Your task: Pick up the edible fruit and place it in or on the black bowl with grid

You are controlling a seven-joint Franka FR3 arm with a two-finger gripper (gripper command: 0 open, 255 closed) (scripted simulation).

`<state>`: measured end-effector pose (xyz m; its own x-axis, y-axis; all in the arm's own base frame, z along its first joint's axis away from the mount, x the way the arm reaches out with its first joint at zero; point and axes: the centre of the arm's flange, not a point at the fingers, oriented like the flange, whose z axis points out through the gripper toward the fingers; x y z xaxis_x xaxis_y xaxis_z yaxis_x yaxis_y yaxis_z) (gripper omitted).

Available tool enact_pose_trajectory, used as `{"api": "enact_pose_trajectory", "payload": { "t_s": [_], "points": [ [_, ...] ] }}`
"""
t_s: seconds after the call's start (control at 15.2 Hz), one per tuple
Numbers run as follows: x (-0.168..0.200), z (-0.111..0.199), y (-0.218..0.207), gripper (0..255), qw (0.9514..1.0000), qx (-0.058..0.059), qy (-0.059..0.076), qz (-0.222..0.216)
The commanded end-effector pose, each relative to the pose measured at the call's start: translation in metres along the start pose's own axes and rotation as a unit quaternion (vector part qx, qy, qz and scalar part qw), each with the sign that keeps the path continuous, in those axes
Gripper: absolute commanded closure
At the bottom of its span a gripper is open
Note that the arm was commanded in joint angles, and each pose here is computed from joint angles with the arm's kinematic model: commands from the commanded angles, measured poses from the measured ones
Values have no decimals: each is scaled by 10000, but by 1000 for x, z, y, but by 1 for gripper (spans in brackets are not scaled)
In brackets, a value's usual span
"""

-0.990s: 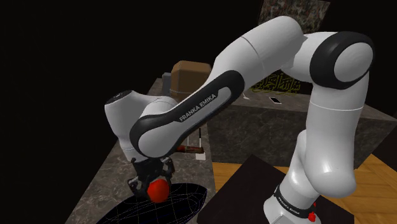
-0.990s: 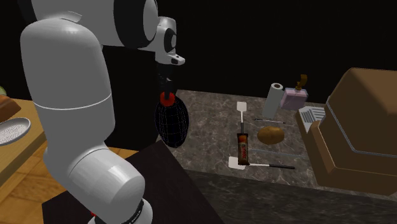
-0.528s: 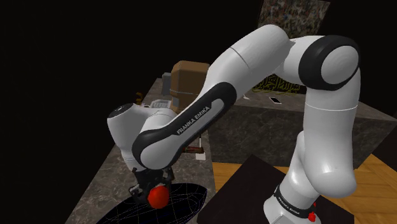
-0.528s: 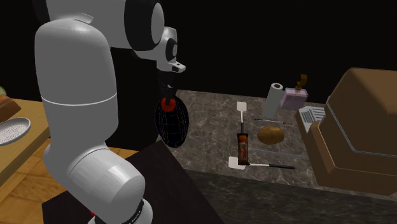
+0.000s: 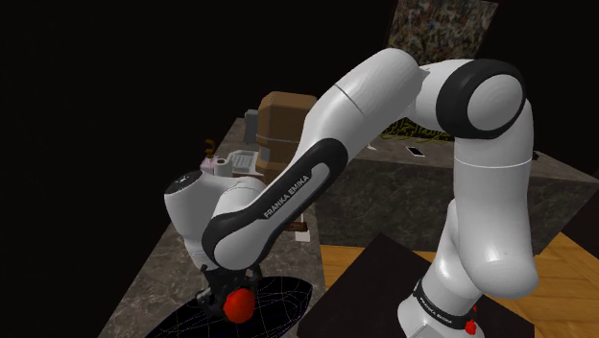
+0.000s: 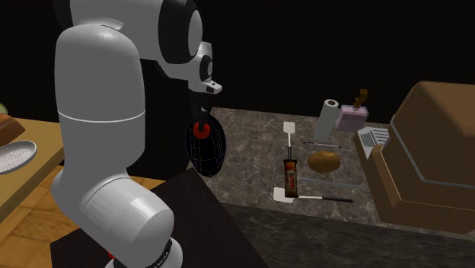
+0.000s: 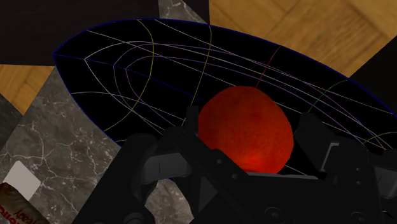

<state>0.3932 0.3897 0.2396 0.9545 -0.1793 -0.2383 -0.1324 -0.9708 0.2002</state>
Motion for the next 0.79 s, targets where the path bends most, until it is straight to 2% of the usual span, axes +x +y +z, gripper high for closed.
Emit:
{"api": "enact_pose_trajectory", "payload": {
  "t_s": [0.0,0.2,0.26,0.59,0.73],
  "points": [
    [0,0,0,255,10000,1,1,0],
    [0,0,0,255,10000,1,1,0],
    [0,0,0,0,10000,1,1,0],
    [0,0,0,0,10000,1,1,0],
    [0,-26,0,0,10000,1,1,0]
  ]
}}
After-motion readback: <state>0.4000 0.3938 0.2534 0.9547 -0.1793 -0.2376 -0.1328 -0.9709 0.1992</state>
